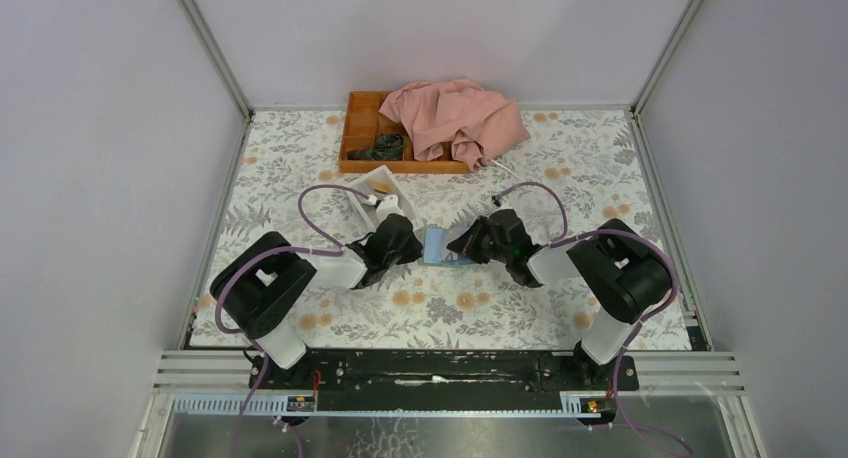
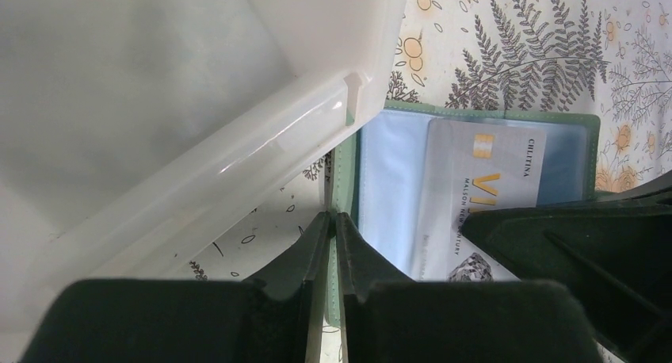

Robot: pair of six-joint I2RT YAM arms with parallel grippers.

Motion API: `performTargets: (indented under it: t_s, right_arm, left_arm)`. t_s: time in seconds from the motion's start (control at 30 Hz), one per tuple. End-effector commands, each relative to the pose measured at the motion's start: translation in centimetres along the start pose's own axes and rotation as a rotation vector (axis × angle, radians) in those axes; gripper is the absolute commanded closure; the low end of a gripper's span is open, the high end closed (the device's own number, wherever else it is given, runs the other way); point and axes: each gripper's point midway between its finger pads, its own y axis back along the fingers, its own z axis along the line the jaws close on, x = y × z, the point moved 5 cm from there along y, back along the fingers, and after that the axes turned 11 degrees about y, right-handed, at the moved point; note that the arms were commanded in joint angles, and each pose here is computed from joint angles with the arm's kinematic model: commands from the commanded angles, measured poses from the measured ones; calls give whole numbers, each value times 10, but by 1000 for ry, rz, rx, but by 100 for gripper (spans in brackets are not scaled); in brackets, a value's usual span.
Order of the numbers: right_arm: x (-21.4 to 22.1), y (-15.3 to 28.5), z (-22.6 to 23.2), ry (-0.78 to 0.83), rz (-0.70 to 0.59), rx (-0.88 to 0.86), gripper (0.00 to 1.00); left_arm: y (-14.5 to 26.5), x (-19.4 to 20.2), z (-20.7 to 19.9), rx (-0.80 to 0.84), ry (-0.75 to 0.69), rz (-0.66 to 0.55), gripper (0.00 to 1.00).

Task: Put the credit cards into the card holder
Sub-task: Insert the credit card into the card holder.

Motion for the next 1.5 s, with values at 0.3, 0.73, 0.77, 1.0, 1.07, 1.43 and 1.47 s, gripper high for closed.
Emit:
performTargets:
  t_s: [0.3, 0.73, 0.77, 1.0, 1.07, 1.43, 1.47]
  right_arm:
    - [37, 2, -31, 9, 95, 101, 100]
    - [43, 16, -33, 12, 123, 113, 100]
    - [43, 15, -33, 10, 125, 111, 100]
    - [50, 2, -32, -6, 133, 112, 100]
    - [52, -2, -31, -8, 135, 113, 100]
    - [56, 4, -36, 39, 145, 184, 54]
    - [54, 6, -35, 49, 143, 195, 49]
  left_arm:
    - [11, 54, 76, -286, -109, 234, 86]
    - [9, 55, 77, -286, -106, 234, 86]
    - [9, 56, 77, -286, -106, 237, 86]
    - [9, 57, 76, -274, -98, 244, 87]
    - [9, 58, 76, -269, -95, 247, 86]
    - [8, 61, 78, -269, -93, 255, 86]
    - [8, 62, 79, -270, -92, 257, 86]
